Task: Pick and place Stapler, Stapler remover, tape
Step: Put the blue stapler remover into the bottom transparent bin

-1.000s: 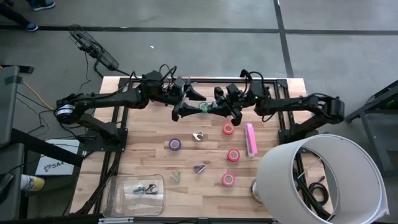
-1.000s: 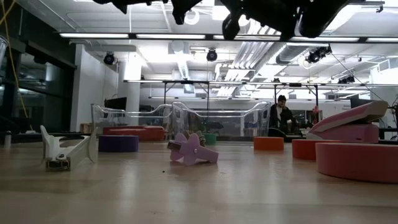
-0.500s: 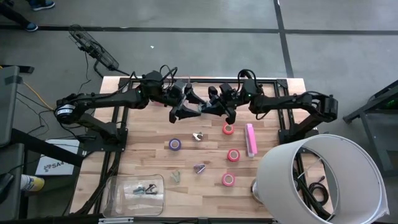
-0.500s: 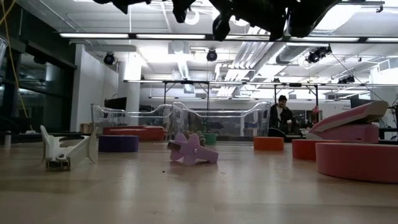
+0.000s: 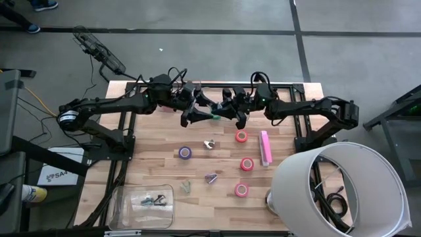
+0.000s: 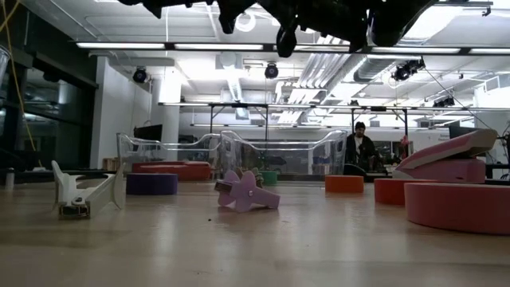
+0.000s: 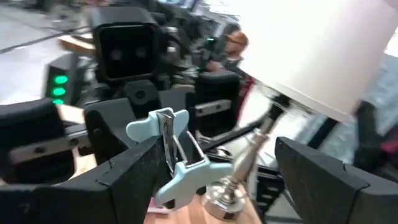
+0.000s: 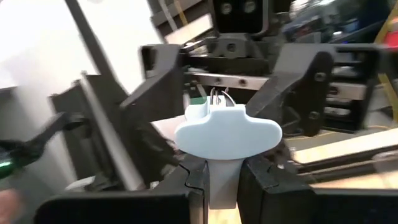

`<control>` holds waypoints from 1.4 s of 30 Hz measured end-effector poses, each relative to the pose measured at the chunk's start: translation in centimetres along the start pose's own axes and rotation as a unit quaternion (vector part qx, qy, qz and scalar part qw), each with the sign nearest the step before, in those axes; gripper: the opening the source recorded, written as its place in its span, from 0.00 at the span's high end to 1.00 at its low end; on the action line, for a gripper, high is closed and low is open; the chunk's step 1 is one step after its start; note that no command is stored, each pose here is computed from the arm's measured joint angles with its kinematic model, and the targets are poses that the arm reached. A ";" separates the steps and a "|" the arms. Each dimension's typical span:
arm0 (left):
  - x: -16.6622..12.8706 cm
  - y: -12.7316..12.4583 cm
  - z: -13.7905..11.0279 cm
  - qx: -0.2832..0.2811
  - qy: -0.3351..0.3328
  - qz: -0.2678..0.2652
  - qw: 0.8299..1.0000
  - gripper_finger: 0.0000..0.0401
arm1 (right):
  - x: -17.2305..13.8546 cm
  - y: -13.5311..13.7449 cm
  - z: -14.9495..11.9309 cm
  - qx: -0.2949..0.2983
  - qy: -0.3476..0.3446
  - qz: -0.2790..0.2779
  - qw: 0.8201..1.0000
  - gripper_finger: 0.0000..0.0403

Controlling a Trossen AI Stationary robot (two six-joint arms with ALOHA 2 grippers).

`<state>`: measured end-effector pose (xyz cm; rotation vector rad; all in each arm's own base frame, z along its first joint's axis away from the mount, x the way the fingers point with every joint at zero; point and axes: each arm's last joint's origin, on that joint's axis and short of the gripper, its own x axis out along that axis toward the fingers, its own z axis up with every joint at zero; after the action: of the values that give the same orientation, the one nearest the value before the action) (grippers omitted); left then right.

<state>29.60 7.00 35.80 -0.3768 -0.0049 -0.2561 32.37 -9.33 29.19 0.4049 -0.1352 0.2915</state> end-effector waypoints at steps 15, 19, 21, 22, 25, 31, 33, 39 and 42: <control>0.0 0.8 -0.4 -0.022 -0.007 0.100 0.995 0.43 | -0.1 -0.8 -0.3 -0.018 -0.005 -0.067 0.998 0.92; -0.1 1.0 -0.7 -0.028 -0.002 0.125 0.992 0.56 | -0.1 -0.9 -0.4 -0.020 -0.004 -0.076 0.997 0.91; -0.1 1.1 -0.7 -0.029 0.000 0.129 0.991 0.62 | -0.1 -0.9 -0.4 -0.023 -0.002 -0.077 0.997 0.91; -0.1 1.1 -0.7 -0.029 0.000 0.129 0.991 0.65 | -0.1 -0.9 -0.4 -0.024 -0.002 -0.077 0.997 0.92; -0.1 1.1 -0.7 -0.029 0.000 0.129 0.991 0.66 | -0.2 -0.9 -0.4 -0.027 -0.002 -0.078 0.997 0.91; -0.1 1.1 -0.7 -0.027 0.000 0.129 0.991 0.65 | -0.2 -0.9 -0.4 -0.027 -0.003 -0.079 0.996 0.91; -0.1 1.1 -0.8 -0.025 0.001 0.130 0.991 0.64 | -0.2 -1.0 -0.4 -0.027 -0.002 -0.080 0.996 0.91; -0.1 1.1 -0.8 -0.026 0.000 0.135 0.990 0.65 | -0.2 -1.0 -0.4 -0.027 -0.002 -0.081 0.996 0.92; -0.1 1.1 -0.8 -0.026 0.001 0.136 0.990 0.65 | -0.2 -1.0 -0.4 -0.027 -0.002 -0.081 0.996 0.92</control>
<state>29.74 7.76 34.67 -0.4238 0.0541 0.0128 32.54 -10.05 28.43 0.3613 -0.1134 0.1274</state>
